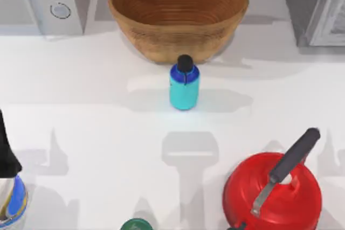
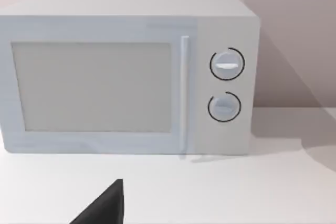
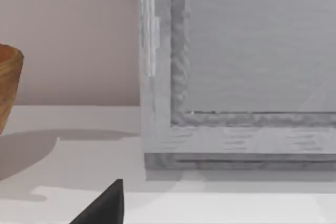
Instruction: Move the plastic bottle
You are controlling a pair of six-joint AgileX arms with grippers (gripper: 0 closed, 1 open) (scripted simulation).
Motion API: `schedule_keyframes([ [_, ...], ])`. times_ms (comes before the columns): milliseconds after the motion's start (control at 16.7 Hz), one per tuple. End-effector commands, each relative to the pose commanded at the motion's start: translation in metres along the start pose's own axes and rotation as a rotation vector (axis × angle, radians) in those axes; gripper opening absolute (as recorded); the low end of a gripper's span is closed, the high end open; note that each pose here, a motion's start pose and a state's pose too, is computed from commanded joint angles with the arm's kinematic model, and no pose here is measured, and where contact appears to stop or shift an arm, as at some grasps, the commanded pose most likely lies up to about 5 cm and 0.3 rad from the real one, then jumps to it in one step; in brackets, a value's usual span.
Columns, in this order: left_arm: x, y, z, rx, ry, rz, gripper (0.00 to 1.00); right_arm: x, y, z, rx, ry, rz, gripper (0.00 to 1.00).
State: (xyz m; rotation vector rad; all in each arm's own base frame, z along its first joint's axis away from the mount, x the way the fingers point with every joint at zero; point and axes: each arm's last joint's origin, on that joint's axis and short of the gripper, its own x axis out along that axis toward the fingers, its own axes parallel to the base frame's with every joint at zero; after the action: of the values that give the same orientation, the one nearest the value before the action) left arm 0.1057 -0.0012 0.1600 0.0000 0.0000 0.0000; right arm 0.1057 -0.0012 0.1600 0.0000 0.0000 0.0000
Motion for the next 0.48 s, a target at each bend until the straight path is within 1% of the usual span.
schedule_keyframes([
  [120,0.000,0.000,0.000,0.000,0.000,0.000,1.00,0.000,0.000,0.000,0.000,0.000,0.001,1.00],
  [240,0.000,0.000,0.000,0.000,0.000,0.000,1.00,0.001,0.002,0.008,-0.013,-0.009,0.026,1.00],
  [360,0.000,0.000,0.000,0.000,0.000,0.000,1.00,0.003,0.005,0.022,-0.036,-0.018,0.077,1.00],
  [480,0.000,0.000,0.000,0.000,0.000,0.000,1.00,0.010,0.011,0.040,-0.060,-0.012,0.144,1.00],
])
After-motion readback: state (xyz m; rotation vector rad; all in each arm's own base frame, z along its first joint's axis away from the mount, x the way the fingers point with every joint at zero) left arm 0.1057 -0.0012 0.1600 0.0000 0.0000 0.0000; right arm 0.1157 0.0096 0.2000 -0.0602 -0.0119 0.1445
